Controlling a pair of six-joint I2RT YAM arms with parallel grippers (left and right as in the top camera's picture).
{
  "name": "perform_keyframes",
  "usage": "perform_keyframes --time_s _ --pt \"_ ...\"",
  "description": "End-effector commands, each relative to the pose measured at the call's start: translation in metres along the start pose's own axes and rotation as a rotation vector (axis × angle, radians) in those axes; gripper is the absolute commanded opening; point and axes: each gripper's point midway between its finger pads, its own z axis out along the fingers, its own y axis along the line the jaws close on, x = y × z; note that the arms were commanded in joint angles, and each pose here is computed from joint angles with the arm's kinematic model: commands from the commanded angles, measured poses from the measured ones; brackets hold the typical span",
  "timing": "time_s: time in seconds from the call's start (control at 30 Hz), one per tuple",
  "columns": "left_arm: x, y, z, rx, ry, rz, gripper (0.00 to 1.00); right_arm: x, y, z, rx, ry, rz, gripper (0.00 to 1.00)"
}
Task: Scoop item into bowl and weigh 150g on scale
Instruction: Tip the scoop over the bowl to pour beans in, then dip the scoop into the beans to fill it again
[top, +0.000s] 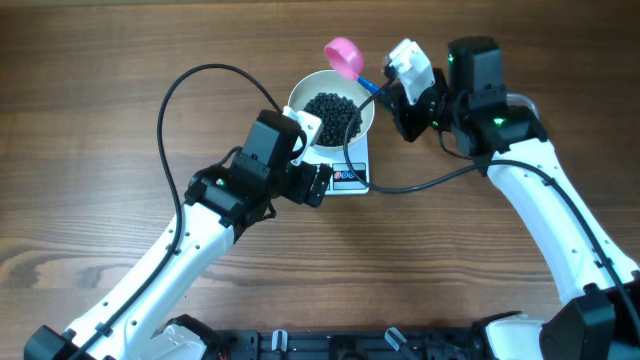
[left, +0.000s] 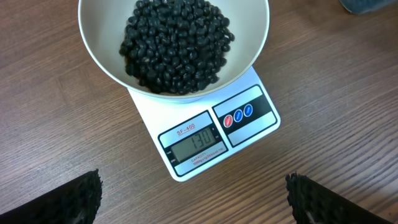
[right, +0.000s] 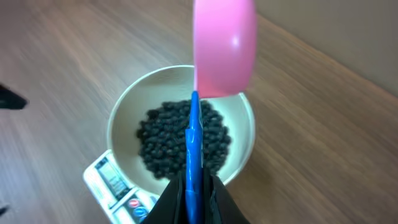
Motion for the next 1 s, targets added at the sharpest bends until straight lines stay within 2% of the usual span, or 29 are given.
perform_keyframes --time_s 0.0,0.17,0.3,0.4,0.5,0.63,0.77,0.97 --pt "0.003 0.000 0.002 0.008 0.010 0.013 1.00 -0.008 0.007 -0.005 -0.018 -0.024 0.003 0.04" --pt "0.003 0.000 0.002 0.008 0.010 0.012 1.00 -0.022 -0.016 -0.012 0.081 -0.081 0.224 0.04" --pt "0.003 0.000 0.002 0.008 0.010 0.013 1.00 -0.016 -0.062 -0.053 0.226 -0.115 0.277 0.04" --pt "0.003 0.000 0.002 0.008 0.010 0.012 1.00 0.014 -0.122 -0.105 0.475 -0.093 0.371 0.04" --pt "0.003 0.000 0.002 0.008 0.010 0.013 1.00 0.051 -0.145 -0.127 0.577 -0.018 0.493 0.04" --pt "0.003 0.000 0.002 0.008 0.010 0.013 1.00 0.070 -0.170 -0.151 0.712 -0.019 0.606 0.04" --pt "0.003 0.000 0.002 0.008 0.010 0.013 1.00 0.072 -0.194 -0.172 0.783 -0.073 0.613 0.04" --pt "0.003 0.000 0.002 0.008 0.010 0.013 1.00 0.054 -0.216 -0.192 0.849 -0.184 0.561 0.04"
